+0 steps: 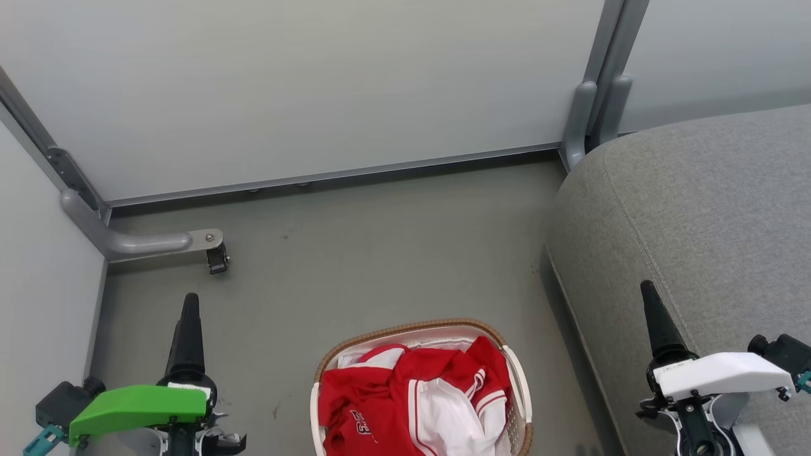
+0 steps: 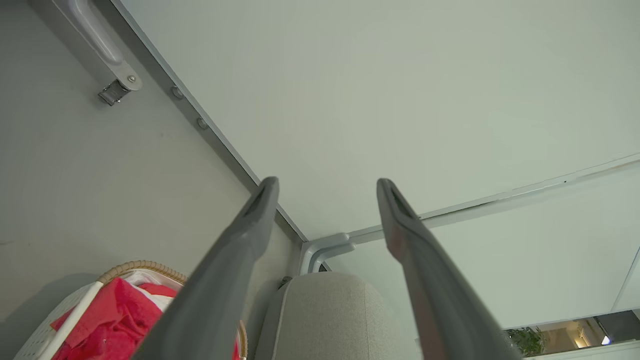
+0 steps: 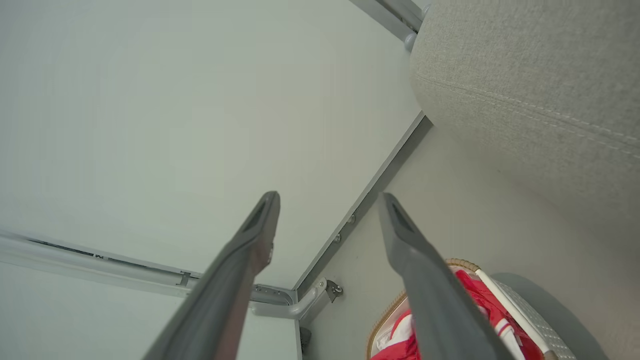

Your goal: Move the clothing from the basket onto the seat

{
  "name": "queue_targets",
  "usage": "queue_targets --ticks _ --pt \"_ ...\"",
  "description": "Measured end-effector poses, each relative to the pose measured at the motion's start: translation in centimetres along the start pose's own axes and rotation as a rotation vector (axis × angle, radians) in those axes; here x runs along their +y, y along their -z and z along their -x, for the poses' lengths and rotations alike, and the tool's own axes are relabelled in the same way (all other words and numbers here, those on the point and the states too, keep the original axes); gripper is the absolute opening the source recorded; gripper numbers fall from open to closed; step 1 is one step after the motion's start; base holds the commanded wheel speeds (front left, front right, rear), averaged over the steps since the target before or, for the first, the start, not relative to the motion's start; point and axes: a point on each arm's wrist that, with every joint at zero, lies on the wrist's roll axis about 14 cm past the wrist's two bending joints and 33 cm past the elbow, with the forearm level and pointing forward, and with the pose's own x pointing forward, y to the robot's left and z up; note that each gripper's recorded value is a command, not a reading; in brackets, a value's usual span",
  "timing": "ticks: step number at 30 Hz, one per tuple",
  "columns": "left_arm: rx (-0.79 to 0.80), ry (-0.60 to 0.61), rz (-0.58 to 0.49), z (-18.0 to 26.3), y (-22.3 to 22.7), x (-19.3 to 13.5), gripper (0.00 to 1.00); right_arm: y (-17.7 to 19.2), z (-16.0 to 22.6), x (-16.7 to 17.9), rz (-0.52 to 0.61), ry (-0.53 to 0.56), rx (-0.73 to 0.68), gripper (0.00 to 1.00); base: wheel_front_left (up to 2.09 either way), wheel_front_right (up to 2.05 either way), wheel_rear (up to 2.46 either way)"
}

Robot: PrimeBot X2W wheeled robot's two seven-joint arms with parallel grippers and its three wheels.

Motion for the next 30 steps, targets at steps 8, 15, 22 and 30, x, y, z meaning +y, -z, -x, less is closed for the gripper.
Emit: queue_targets --ticks 8,15,22,30 --pt "0.006 0.028 -0.180 -0.1 0.4 -0.7 1.00 0.3 -0.2 0.6 0.145 -0.024 0.003 1.00 0.00 0.00 0.00" --pt "0.001 0.049 -0.322 -0.1 0.4 -1.2 1.00 0.8 -0.3 1.4 0.265 -0.056 0.009 1.00 0.00 0.00 0.00" --pt "0.005 0.044 -0.439 0.4 0.6 -0.8 1.00 1.2 -0.3 2.0 0.361 -0.082 0.013 1.00 0.00 0.00 0.00" --pt "0.015 0.047 -0.527 0.9 1.1 -0.4 1.00 1.6 -0.2 2.6 0.457 -0.111 0.013 1.00 0.00 0.00 0.00"
